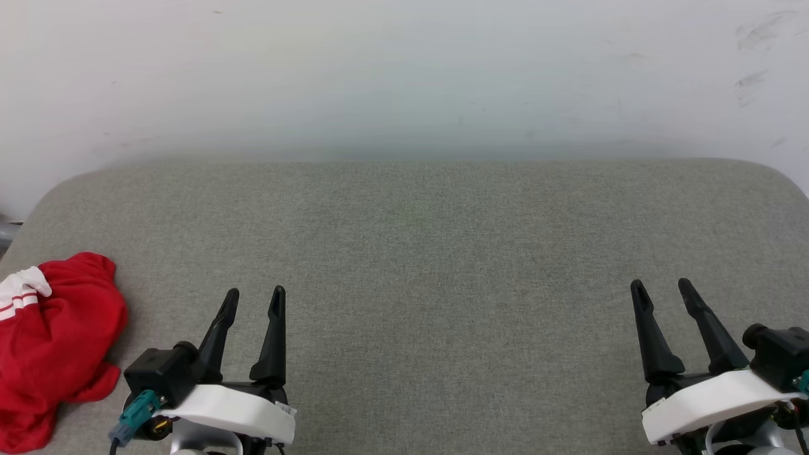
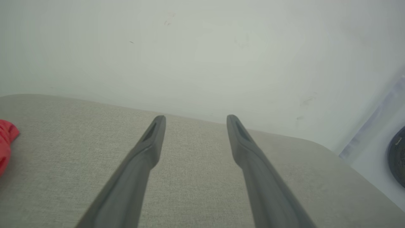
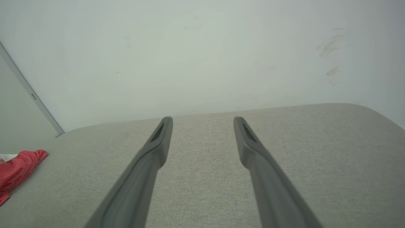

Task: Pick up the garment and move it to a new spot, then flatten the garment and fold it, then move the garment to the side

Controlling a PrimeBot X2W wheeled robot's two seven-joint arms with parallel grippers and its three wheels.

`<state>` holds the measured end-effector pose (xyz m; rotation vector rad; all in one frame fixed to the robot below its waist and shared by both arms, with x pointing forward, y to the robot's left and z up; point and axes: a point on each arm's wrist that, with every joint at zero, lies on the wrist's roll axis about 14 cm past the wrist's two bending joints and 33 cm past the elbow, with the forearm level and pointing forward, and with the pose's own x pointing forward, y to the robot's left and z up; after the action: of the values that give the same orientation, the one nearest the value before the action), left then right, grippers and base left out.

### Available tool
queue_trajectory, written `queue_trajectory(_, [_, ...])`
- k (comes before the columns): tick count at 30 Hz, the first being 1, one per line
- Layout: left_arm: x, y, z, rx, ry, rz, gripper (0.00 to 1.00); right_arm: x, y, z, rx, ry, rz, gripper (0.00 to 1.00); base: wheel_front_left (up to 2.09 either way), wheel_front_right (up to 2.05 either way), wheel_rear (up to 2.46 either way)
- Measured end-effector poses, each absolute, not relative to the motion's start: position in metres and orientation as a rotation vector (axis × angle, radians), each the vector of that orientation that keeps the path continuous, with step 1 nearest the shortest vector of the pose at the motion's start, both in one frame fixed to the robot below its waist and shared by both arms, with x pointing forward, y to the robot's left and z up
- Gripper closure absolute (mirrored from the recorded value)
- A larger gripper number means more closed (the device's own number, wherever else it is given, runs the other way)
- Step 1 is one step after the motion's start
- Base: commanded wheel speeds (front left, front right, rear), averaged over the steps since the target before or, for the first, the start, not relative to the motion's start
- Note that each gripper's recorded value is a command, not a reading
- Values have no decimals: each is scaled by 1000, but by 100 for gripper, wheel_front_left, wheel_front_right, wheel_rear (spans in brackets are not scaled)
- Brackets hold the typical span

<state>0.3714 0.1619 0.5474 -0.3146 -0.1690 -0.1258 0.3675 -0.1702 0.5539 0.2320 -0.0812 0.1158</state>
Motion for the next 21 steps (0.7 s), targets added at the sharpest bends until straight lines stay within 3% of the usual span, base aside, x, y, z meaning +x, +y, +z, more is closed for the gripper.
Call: queue_trajectory(21, [369, 160, 541, -144, -173, -128, 0, 364, -175, 555, 84, -85, 91, 0, 0, 0, 0])
